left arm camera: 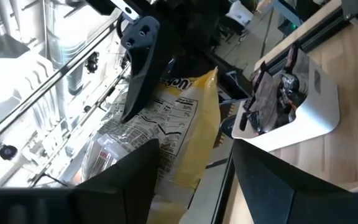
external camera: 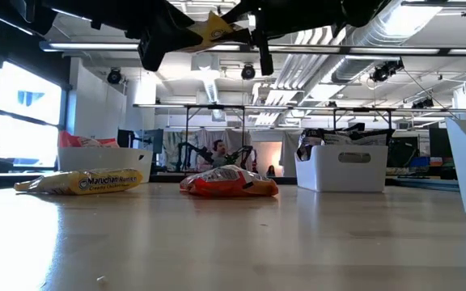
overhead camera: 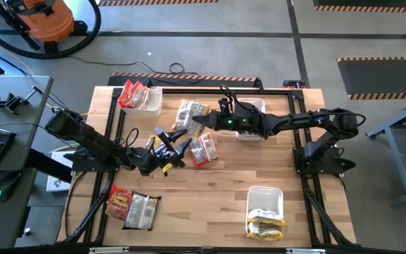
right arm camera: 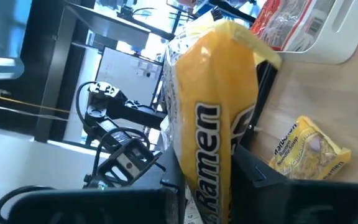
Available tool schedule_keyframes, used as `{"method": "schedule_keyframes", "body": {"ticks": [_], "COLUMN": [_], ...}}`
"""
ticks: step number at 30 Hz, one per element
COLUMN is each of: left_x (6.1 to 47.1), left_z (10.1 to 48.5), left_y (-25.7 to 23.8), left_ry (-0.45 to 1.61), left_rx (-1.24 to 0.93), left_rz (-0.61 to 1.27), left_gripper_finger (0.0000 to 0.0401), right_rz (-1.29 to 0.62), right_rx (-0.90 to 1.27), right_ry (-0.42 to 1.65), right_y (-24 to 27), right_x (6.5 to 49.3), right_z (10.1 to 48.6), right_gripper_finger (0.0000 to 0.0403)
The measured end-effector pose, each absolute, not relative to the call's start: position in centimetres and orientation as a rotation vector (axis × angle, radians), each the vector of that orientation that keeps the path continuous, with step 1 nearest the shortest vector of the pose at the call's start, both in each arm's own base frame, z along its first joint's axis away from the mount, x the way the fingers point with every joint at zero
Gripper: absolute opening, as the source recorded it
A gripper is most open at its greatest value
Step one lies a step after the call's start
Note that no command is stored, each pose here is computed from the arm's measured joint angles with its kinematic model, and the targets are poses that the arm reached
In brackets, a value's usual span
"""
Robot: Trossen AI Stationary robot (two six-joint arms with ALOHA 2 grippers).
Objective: Sort Maruchan noodles
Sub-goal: Put the yellow noodle pack into the bottom white bin
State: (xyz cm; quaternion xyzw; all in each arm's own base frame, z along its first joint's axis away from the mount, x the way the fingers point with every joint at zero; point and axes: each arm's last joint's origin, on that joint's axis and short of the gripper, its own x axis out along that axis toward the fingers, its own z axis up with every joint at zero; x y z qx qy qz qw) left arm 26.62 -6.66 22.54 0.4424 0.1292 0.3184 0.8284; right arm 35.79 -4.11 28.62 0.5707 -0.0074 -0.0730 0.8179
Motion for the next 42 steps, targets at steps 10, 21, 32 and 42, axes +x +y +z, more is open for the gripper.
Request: {"method": "schedule_keyframes", "body": {"ticks": [10, 21, 32, 42], "left_x": [26.9, 26.8, 26.8, 27.5], "left_z": [22.6, 22.7, 22.6, 22.2], "left_y": [-6.1, -6.1, -6.2, -5.5], "left_ry": [0.256, 0.251, 0.175, 0.066], "left_rx": [0.957, 0.929, 0.757, 0.525], "left_rz": [0.647, 0.661, 0.605, 0.411], "left_gripper_finger": [0.0117, 0.0007, 0.0001, 0.0], "right_rz": [-0.159, -0.037, -0.086, -0.004], "right_rx": [1.247, 0.951, 0.497, 0.159], "right_ry": [0.063, 0.259, 0.526, 0.563], "right_y": [-3.6, -2.8, -2.4, -0.1], "right_x": [35.9, 35.2, 29.7, 30.0], "right_z": [27.9, 27.5, 29.4, 28.9], "right_gripper_finger": [0.0054, 0.0121, 0.0216, 0.0259]}}
